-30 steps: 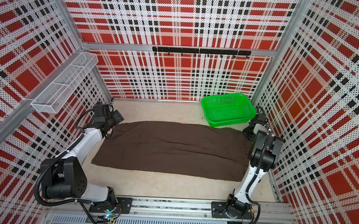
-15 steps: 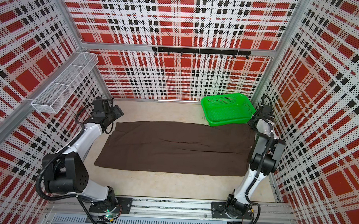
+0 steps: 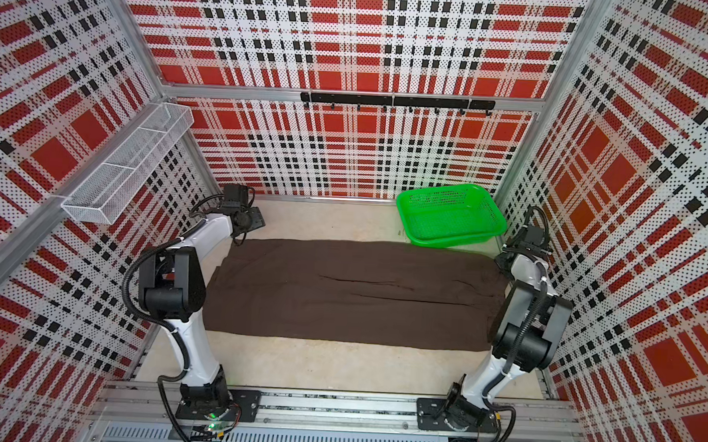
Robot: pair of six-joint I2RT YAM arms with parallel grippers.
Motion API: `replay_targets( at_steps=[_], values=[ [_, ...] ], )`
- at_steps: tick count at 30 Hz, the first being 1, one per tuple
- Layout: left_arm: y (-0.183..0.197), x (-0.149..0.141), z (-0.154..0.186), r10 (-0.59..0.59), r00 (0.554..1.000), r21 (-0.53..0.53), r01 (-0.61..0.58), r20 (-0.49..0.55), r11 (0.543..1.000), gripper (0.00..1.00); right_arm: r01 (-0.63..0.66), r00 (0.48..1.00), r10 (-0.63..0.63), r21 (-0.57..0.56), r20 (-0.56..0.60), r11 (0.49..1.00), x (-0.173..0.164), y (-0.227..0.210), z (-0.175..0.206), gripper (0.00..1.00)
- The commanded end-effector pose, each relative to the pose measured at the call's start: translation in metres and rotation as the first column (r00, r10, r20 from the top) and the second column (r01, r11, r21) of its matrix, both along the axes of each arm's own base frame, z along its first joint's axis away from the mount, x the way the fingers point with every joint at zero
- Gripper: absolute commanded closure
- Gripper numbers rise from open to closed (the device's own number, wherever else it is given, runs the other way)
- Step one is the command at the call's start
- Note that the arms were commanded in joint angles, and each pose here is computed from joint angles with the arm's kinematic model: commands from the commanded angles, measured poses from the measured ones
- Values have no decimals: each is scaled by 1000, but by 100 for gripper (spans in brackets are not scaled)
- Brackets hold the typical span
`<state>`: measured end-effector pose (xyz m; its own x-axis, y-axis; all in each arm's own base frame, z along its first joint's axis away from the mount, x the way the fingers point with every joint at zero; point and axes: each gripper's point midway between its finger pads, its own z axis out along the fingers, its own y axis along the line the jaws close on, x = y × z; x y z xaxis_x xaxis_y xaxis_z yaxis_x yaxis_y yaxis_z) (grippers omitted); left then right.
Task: Fold and stack the trousers
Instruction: Smooth out the trousers at the center of the table.
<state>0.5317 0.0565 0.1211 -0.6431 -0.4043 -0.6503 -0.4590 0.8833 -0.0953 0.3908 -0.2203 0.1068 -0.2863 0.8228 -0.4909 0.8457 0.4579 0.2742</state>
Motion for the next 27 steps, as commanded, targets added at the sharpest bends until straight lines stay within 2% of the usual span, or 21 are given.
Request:
replay_targets(
  at_steps=[1, 8, 14, 19, 23, 27],
  values=[
    [11, 1, -18, -1, 995, 72, 8, -98, 997, 29, 49, 998, -47, -39, 45, 998, -4, -14, 16, 100],
    [18, 20, -48, 0, 984, 104, 20, -180, 994, 27, 15, 997, -16, 9, 70, 1000, 5, -3, 11, 100],
    [30, 18, -84, 28, 965, 128, 6, -261, 992, 27, -12, 997, 10, 27, 75, 1000, 8, 7, 6, 100],
    [42, 19, -101, 52, 954, 142, -10, -296, 990, 33, -31, 997, 28, 37, 68, 999, 10, 14, 1, 100],
    [49, 18, -116, 61, 939, 160, -7, -338, 987, 44, -37, 997, 34, 38, 65, 999, 9, 16, -2, 100],
    [56, 21, -127, 70, 933, 166, -11, -353, 986, 69, -35, 998, 33, 37, 60, 999, 8, 16, -2, 100]
  ],
)
